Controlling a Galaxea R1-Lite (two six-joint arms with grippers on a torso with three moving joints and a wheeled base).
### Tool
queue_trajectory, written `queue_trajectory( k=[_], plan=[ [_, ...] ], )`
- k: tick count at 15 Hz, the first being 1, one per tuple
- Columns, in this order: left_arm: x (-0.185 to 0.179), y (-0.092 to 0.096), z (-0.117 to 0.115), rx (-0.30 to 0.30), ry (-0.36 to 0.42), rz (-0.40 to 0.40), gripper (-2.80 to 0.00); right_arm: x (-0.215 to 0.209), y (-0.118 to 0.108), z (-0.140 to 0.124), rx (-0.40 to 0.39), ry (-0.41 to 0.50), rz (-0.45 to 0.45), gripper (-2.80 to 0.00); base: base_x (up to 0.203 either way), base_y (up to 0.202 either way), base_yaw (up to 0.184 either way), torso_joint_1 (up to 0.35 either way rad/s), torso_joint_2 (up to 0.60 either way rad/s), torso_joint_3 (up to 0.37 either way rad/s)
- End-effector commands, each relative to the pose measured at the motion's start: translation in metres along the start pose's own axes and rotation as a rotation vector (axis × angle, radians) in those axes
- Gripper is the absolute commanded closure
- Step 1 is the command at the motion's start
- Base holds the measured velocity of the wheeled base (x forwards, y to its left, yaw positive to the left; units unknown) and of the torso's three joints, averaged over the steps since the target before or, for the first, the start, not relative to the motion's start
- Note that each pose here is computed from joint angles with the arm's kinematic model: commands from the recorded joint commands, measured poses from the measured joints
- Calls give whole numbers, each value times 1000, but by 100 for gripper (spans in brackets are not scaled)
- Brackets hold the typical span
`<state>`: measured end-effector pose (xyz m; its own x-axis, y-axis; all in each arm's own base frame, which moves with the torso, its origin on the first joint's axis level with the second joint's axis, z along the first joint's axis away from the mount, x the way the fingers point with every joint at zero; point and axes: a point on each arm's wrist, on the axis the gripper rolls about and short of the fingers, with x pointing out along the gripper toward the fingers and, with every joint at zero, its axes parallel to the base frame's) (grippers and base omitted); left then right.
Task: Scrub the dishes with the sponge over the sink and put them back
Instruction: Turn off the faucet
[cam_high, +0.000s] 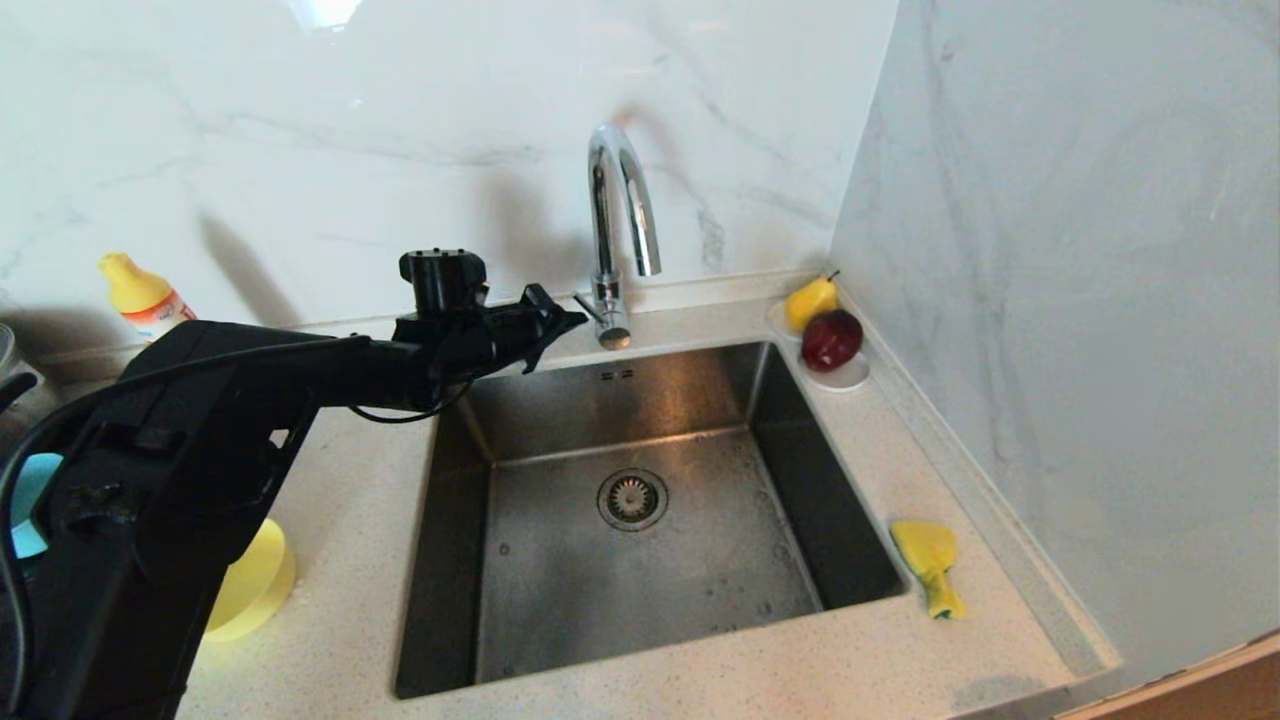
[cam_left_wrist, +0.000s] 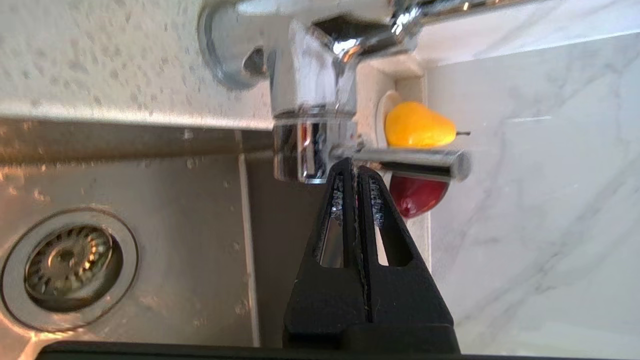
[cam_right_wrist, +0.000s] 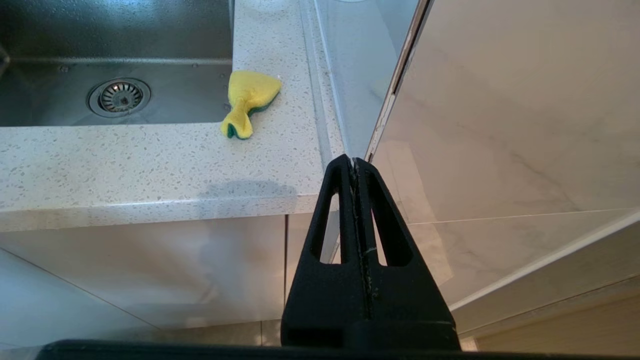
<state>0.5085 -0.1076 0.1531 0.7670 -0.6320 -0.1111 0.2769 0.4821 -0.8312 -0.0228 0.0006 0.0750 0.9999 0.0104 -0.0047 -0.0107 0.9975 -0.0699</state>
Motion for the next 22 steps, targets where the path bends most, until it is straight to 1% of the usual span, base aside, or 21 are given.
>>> queue_trajectory(
  k=[1,3,6,8,11,12,13,15,17,19,22],
  plan=[
    [-2,1,-3,-11,14,11,0,0,0,0,-1,1,0,0,0,0,0,0,0,0],
    [-7,-3,-5,10,28,20,0,0,0,0,-1,1,0,0,0,0,0,0,0,0],
    [-10,-17,-6,29,35,-2,0,0,0,0,-1,1,1,0,0,0,0,0,0,0],
    [-15,-28,-6,34,76,-47,0,0,0,0,-1,1,0,0,0,0,0,0,0,0],
    [-9,-37,-5,57,60,-80,0,0,0,0,-1,2,0,0,0,0,0,0,0,0],
    [-3,-35,-6,60,43,-72,0,0,0,0,-1,1,0,0,0,0,0,0,0,0],
    [2,-34,-10,67,5,-42,0,0,0,0,-1,1,0,0,0,0,0,0,0,0],
    [12,-32,-22,139,-17,-12,0,0,0,0,-1,1,0,0,0,0,0,0,0,0],
    [14,-34,-25,152,-23,-11,0,0,0,0,-1,1,0,0,0,0,0,0,0,0],
    [16,-30,-25,175,-29,-14,0,0,0,0,-1,1,0,0,0,0,0,0,0,0],
    [18,-24,-27,192,-50,17,0,0,0,0,-1,1,0,0,0,0,0,0,0,0]
  ],
)
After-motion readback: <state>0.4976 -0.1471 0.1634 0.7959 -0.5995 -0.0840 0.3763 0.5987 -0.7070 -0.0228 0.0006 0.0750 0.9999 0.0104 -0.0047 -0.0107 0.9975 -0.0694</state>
